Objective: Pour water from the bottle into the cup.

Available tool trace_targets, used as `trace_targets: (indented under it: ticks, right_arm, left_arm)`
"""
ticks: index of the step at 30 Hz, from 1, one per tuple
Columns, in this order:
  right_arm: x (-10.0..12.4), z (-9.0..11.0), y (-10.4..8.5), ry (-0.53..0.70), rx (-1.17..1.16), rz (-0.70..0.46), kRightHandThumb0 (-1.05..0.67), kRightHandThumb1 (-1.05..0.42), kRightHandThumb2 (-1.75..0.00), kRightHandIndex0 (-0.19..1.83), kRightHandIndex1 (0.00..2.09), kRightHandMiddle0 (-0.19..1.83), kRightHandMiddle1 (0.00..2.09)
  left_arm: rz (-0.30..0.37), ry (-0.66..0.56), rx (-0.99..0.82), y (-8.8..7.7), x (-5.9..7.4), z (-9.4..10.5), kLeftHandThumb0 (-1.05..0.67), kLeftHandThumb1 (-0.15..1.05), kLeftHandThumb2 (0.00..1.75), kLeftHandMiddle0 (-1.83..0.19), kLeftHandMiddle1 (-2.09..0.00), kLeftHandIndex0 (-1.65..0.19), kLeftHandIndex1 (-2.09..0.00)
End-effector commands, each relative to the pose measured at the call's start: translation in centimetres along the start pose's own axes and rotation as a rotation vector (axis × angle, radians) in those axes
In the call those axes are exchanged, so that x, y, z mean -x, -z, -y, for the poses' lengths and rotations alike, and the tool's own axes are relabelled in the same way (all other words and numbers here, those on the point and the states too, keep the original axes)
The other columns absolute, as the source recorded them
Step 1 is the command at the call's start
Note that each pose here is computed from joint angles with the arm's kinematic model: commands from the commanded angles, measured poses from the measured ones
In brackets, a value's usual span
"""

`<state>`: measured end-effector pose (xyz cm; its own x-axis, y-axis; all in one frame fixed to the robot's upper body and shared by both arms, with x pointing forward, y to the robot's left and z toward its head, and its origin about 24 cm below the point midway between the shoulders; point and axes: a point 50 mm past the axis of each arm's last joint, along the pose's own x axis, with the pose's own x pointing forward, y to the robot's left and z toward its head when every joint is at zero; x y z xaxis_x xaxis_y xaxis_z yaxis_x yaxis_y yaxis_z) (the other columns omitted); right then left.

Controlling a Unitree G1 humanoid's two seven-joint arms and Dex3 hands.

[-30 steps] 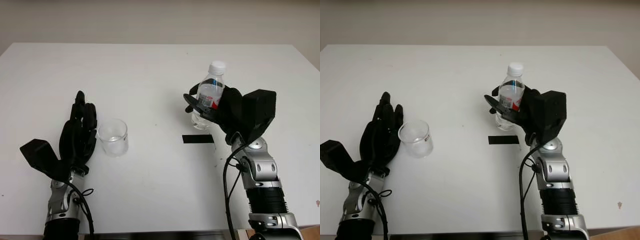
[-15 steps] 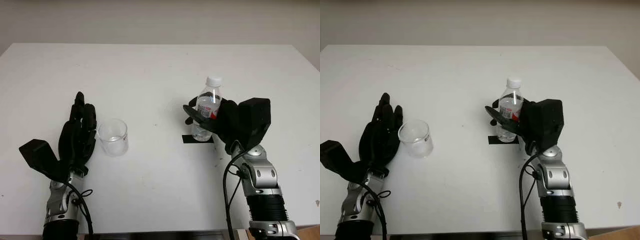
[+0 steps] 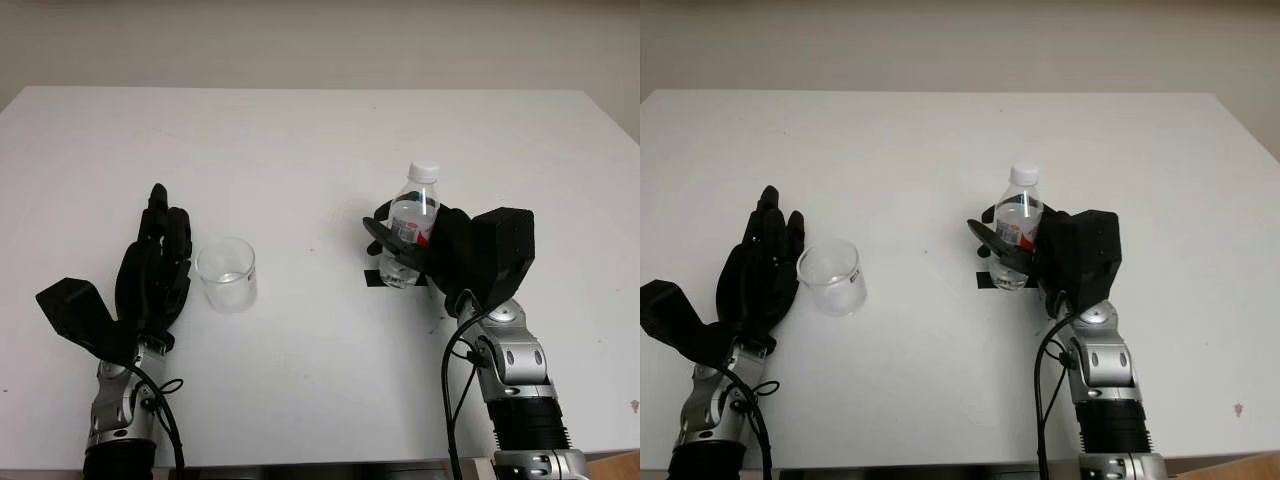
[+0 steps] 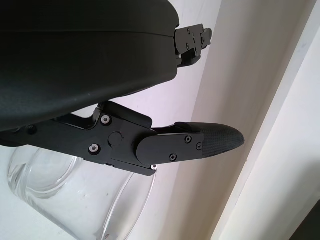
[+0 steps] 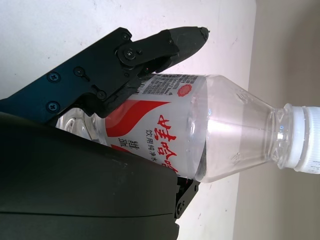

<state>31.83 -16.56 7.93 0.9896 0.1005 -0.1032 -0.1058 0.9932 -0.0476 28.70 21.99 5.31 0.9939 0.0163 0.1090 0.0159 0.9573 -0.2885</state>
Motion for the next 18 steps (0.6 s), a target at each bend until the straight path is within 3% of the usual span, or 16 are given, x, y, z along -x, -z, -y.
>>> trace_targets:
  ticks: [1,6,8,12,14,16,18]
  right_arm:
    - [0.04,-0.2,0.31,-0.003,-0.009,-0.002,-0.41,-1.05,-0.41,1.59,2.09,1.16,2.09]
    - [0.1,-0.25,0.43,-0.012,-0.003,0.016,-0.42,-1.05,-0.37,1.51,2.09,1.07,2.09]
    - [0.15,-0.29,0.52,-0.009,-0.002,0.033,-0.44,-1.05,-0.31,1.34,2.09,0.93,2.09]
    - [0.33,-0.47,0.69,0.016,0.036,0.064,-0.59,-1.05,-0.12,0.67,2.09,0.42,2.09]
    - [0.43,-0.53,0.84,0.011,0.044,0.083,-0.62,-1.03,-0.08,0.26,2.09,0.16,1.98]
    - [0.49,-0.57,0.93,0.009,0.065,0.083,-0.66,-1.01,-0.06,0.03,2.05,0.04,1.86]
    - [0.62,-0.5,0.91,-0.009,0.125,0.069,-0.71,-0.99,-0.05,-0.12,1.82,-0.11,1.72]
  left_arm:
    - [-0.019,-0.007,-0.009,0.33,0.41,-0.5,-0.74,1.05,0.43,0.15,-0.05,0.15,-0.05]
    - [-0.016,-0.009,-0.013,0.3,0.41,-0.54,-0.74,1.05,0.43,0.15,-0.05,0.14,-0.05]
    - [-0.016,-0.01,-0.013,0.3,0.42,-0.54,-0.73,1.05,0.43,0.15,-0.05,0.14,-0.06]
    - [-0.018,-0.009,-0.014,0.31,0.45,-0.59,-0.74,1.05,0.43,0.15,-0.05,0.14,-0.05]
    - [-0.019,-0.01,-0.015,0.29,0.44,-0.65,-0.74,1.05,0.43,0.15,-0.05,0.14,-0.05]
    - [-0.02,-0.012,-0.017,0.26,0.42,-0.7,-0.74,1.05,0.43,0.15,-0.05,0.14,-0.05]
    - [-0.019,-0.013,-0.019,0.24,0.42,-0.74,-0.74,1.05,0.42,0.15,-0.05,0.14,-0.05]
